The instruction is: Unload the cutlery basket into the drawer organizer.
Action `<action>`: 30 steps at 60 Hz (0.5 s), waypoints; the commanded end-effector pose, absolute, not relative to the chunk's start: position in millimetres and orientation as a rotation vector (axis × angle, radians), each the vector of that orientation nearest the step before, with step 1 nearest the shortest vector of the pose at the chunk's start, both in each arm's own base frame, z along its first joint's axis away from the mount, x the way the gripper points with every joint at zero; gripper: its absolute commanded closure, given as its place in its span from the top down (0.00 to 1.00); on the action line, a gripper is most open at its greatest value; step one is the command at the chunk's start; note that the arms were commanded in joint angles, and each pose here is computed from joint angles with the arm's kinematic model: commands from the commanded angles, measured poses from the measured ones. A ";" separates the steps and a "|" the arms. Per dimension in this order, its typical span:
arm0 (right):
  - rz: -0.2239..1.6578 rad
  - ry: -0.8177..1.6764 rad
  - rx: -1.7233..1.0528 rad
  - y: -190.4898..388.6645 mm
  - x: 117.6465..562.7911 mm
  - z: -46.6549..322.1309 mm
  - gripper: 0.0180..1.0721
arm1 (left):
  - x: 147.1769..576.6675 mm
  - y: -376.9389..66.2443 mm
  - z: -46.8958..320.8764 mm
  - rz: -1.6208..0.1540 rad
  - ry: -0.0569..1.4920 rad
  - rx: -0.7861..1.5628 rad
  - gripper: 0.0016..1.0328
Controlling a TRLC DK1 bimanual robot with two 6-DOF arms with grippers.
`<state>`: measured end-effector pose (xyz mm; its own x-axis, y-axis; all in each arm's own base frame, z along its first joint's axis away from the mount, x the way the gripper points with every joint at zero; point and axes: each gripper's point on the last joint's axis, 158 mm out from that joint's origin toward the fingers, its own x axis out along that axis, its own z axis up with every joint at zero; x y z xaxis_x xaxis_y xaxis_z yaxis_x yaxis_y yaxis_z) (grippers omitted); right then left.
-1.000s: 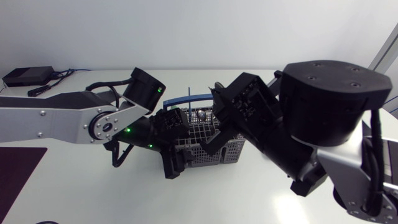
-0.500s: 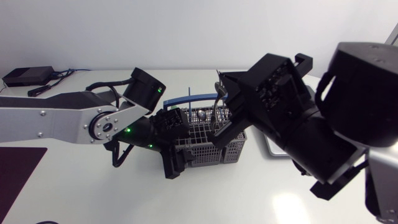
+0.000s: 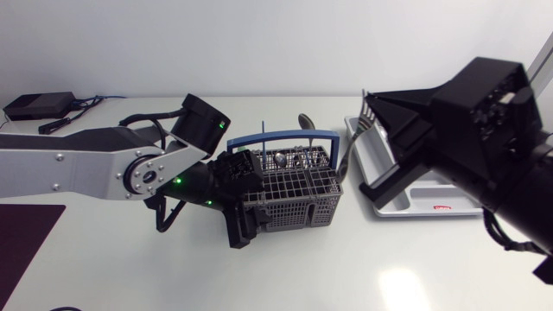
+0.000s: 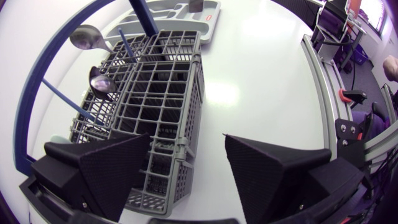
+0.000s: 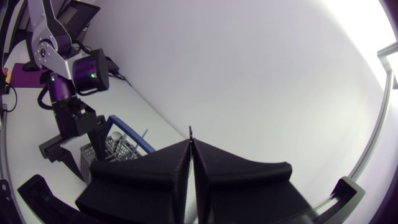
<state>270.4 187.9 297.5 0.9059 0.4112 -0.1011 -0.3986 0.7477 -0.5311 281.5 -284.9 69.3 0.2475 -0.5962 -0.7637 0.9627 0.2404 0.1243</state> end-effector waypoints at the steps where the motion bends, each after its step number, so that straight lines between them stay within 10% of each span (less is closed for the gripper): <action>1: 0.417 -0.024 -0.540 169.4 270.5 308.9 0.08 | 269.6 -283.7 53.8 -1.198 0.726 0.667 0.95; 30: 0.653 0.134 -0.431 152.0 264.7 262.8 0.08 | 266.0 -292.1 108.0 -1.201 0.613 0.654 0.95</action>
<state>266.2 151.8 268.3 0.8093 0.5361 -0.2400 -0.5863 0.7121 -0.3862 268.3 -282.9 79.8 0.2307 -0.5950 -0.7699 0.9671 0.2272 0.1142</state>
